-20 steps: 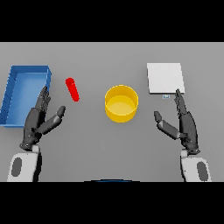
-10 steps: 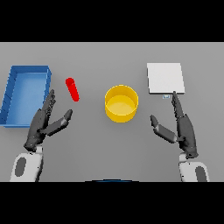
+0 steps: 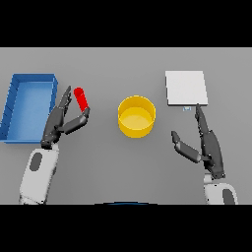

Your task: Pick up the red beaker and tilt it to pour out 1 green nut into yellow bowl. Pick up the yellow bowl and place it on the metallic measuring scale.

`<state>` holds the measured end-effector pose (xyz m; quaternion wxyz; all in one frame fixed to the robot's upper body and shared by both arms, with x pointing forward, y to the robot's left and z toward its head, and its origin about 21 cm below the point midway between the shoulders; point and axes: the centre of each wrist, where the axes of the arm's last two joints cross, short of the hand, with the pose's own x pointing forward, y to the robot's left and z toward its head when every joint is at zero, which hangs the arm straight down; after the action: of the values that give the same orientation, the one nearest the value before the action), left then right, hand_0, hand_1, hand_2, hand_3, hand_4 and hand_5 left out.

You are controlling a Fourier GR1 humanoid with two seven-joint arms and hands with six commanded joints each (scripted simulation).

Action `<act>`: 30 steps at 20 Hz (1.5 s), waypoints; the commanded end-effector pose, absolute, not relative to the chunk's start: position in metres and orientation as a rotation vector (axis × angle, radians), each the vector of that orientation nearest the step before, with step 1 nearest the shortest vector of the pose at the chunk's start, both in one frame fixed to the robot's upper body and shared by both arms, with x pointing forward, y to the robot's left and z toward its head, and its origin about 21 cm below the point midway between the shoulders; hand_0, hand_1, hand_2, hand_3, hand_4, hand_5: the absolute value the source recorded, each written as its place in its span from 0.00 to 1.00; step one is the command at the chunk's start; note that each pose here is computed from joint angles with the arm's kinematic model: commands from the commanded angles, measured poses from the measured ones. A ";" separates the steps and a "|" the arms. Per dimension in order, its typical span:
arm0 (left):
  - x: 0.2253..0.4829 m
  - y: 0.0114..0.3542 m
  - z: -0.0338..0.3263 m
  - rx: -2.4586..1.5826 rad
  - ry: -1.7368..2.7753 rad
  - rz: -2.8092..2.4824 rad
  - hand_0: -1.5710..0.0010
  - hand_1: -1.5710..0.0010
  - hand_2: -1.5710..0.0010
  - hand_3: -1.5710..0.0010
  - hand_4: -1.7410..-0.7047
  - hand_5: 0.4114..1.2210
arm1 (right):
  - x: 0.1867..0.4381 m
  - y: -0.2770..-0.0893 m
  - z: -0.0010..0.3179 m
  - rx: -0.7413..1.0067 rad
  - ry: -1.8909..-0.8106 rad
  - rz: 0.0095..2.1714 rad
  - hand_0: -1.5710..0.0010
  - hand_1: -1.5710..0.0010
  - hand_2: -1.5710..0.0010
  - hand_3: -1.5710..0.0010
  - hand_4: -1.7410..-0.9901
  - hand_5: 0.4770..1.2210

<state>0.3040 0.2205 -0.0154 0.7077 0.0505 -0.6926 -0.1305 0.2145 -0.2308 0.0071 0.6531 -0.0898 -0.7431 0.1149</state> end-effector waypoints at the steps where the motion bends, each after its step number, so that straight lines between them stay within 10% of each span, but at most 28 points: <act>1: 0.309 0.221 -0.017 0.108 -1.543 -0.288 1.00 1.00 1.00 1.00 0.46 0.32 | 0.215 -0.231 0.007 -0.207 -1.688 0.262 1.00 1.00 1.00 1.00 0.62 0.21; 21: 0.369 0.197 -0.025 0.060 -1.541 -0.250 1.00 0.98 0.96 0.98 0.35 0.39 | 0.218 -0.231 0.008 -0.215 -1.686 0.252 1.00 1.00 1.00 1.00 0.64 0.22; 25: 0.375 0.193 -0.025 0.079 -1.522 -0.199 0.58 0.55 0.53 0.54 0.23 0.65 | 0.217 -0.232 0.008 -0.225 -1.683 0.242 1.00 1.00 1.00 1.00 0.65 0.23; 30: 0.378 0.183 -0.023 0.087 -1.532 -0.293 0.19 0.18 0.17 0.24 0.19 0.89 | 0.215 -0.234 0.009 -0.222 -1.675 0.235 1.00 1.00 1.00 1.00 0.65 0.22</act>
<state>0.3776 0.1824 -0.0234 0.7098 0.0391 -0.6908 -0.1324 0.2151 -0.2337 0.0086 0.6581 -0.0982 -0.7392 0.1038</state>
